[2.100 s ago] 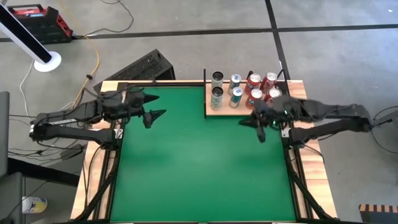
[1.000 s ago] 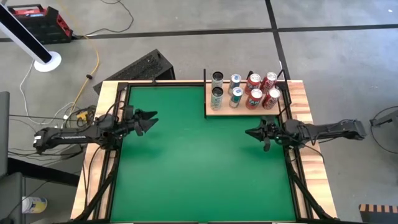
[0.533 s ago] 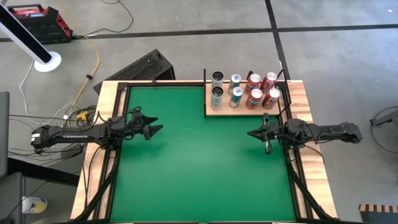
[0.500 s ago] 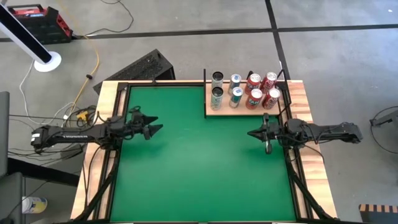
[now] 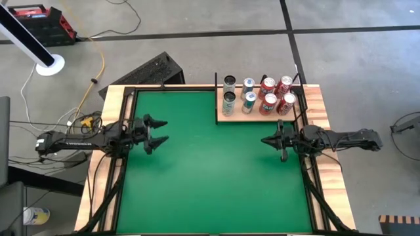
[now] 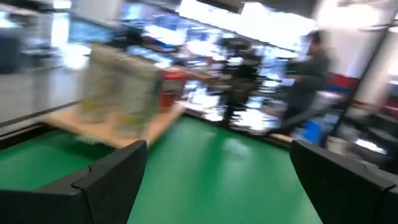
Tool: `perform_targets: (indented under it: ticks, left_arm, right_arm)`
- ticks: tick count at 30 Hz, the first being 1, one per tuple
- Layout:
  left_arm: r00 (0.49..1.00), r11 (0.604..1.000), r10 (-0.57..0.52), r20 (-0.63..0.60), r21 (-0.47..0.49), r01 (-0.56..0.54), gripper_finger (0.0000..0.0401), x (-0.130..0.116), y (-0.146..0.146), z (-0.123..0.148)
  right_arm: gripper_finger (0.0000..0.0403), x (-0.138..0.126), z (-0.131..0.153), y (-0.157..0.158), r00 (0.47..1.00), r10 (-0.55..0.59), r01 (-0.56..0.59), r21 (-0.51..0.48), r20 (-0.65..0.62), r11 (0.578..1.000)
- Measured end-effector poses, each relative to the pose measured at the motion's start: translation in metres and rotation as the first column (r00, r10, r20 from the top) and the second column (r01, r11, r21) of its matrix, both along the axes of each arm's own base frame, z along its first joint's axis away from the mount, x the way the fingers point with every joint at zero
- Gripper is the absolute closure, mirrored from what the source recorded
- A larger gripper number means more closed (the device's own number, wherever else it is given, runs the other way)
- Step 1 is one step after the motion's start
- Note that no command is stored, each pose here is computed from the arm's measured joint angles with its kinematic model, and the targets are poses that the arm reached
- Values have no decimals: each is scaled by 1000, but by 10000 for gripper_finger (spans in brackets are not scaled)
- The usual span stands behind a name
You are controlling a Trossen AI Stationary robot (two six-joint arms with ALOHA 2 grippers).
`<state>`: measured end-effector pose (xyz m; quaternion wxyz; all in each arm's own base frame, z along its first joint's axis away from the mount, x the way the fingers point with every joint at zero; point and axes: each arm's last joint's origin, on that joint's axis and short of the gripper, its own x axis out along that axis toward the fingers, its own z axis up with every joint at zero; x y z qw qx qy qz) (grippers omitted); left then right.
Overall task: Place canned beverage on shelf
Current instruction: Return to Home position
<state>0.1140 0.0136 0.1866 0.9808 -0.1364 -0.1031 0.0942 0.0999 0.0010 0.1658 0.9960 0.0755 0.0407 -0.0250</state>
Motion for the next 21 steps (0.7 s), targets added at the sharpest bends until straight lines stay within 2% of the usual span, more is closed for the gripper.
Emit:
perform_targets:
  ticks: [4,6,10,15,21]
  left_arm:
    - [983,983,-178,-42,40,180,21,-5,-6,-4]
    - [973,976,-211,-98,40,215,21,-7,-7,-9]
    - [951,988,-156,-267,-30,154,21,-10,-5,-27]
    - [957,992,-85,-278,-112,55,21,-9,-3,-27]
    - [956,994,-78,-284,-92,54,21,-9,-3,-28]
  right_arm:
    - [365,0,0,0,1000,-2,2,27,1,1000]
    - [365,0,0,0,1000,-2,2,27,1,1000]
    - [365,0,0,0,1000,-2,2,27,1,1000]
    - [365,0,0,0,1000,-2,2,28,0,1000]
    - [365,0,0,0,1000,-3,3,28,0,1000]
